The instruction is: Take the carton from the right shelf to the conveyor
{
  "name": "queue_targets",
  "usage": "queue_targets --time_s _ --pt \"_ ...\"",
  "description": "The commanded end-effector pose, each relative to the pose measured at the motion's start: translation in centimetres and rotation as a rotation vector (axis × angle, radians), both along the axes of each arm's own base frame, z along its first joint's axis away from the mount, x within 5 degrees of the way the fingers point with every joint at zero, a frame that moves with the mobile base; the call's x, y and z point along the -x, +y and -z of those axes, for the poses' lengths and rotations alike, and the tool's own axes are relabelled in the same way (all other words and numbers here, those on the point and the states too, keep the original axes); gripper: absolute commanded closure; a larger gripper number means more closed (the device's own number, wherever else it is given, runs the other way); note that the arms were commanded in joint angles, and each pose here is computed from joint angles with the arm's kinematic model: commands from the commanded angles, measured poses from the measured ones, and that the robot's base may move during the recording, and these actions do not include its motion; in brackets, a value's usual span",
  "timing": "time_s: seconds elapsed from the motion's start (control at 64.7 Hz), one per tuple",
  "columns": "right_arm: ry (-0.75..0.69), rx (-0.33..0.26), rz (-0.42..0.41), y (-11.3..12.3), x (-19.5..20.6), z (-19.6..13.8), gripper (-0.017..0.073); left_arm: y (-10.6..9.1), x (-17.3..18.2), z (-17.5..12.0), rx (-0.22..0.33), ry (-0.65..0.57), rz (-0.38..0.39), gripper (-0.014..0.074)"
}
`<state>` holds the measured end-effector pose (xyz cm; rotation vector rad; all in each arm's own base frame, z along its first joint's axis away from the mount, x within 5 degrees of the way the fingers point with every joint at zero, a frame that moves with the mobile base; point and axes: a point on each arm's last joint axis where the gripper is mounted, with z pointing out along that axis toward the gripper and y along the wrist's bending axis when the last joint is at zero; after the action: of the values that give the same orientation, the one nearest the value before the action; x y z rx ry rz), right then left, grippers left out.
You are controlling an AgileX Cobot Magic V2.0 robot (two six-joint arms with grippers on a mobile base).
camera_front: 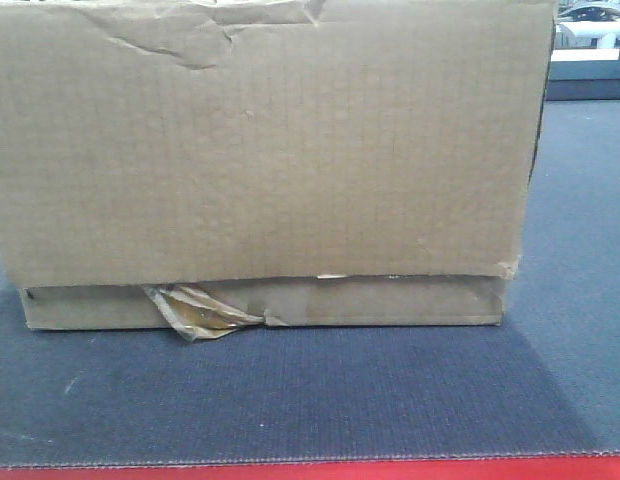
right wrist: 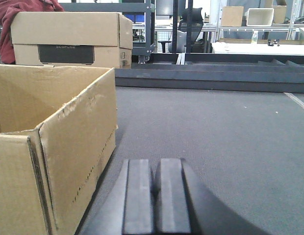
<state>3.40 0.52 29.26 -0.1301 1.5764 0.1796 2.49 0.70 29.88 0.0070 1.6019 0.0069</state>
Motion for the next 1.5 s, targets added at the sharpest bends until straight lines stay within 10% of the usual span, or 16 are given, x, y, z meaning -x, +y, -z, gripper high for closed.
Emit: queue_targets --time_s 0.0,0.34,0.788,1.483 --pt "-0.035 0.008 0.008 -0.1 0.0 -0.2 0.0628 0.0 0.1 -0.2 0.0 -0.025 0.0 0.0573" --pt "-0.035 0.008 0.008 -0.1 0.0 -0.2 0.0628 -0.4 0.3 0.2 -0.044 -0.038 -0.036 0.0573" --pt "-0.035 0.008 0.008 -0.1 0.0 -0.2 0.0628 -0.2 -3.1 8.3 -0.001 -0.133 -0.081 0.0573" --pt "-0.035 0.008 0.008 -0.1 0.0 -0.2 0.0628 -0.2 -3.1 8.3 -0.002 -0.143 -0.081 0.0573"
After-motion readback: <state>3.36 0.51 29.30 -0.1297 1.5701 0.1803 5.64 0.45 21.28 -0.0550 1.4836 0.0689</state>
